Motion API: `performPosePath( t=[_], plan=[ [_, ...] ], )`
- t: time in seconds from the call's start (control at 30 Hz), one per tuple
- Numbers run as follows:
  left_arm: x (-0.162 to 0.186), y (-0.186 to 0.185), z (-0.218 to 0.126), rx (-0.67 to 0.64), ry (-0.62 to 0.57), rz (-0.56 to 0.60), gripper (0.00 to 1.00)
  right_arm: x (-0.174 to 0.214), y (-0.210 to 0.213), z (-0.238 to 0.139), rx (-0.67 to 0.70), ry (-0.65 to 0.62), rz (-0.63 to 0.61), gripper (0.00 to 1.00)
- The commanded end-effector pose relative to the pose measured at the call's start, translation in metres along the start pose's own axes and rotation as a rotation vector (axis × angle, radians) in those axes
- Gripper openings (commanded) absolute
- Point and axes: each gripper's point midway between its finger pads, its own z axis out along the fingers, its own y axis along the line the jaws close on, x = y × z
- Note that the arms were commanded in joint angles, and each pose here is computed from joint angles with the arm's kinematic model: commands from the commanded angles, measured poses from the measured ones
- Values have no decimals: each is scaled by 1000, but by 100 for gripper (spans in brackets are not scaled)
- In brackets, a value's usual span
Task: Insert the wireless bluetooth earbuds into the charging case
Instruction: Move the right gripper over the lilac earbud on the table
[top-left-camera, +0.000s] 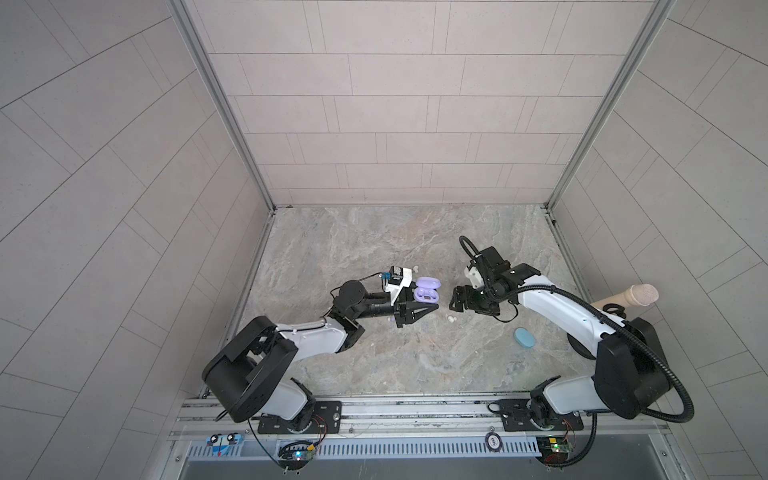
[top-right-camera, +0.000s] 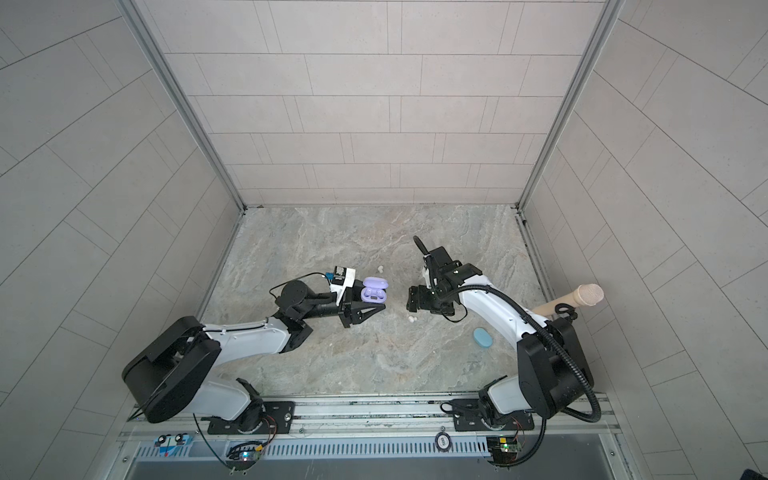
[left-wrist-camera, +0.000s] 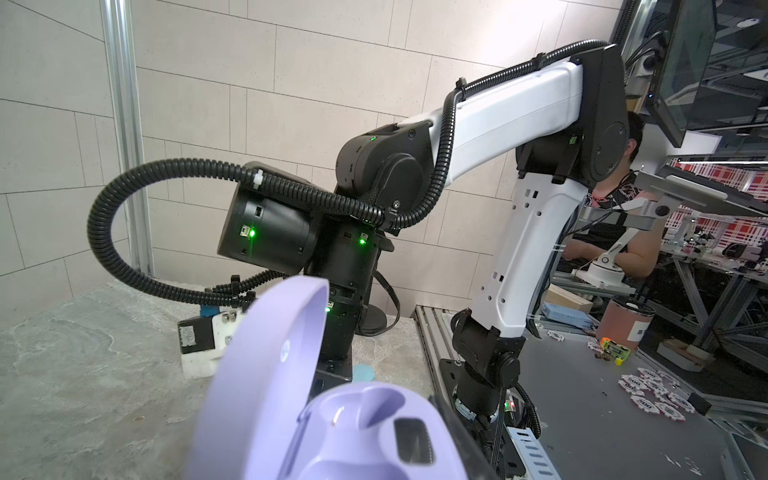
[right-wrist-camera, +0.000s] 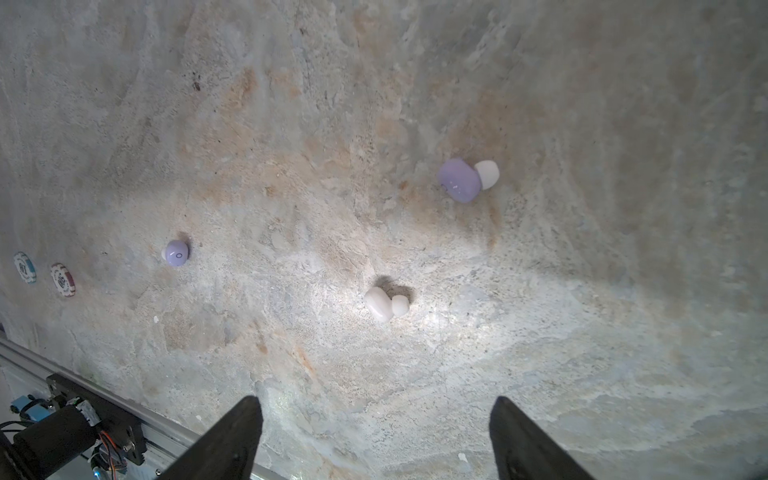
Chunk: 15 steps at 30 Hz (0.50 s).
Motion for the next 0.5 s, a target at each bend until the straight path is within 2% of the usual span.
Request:
performPosePath(
  t=[0.0, 0.47],
  plan=[
    [-12, -11, 2, 26, -13, 55, 9, -3, -7, 4, 19, -7, 26, 89],
    [-14, -16, 2, 6, 3, 68, 10, 1, -22, 26, 43, 20, 93, 89]
  ],
)
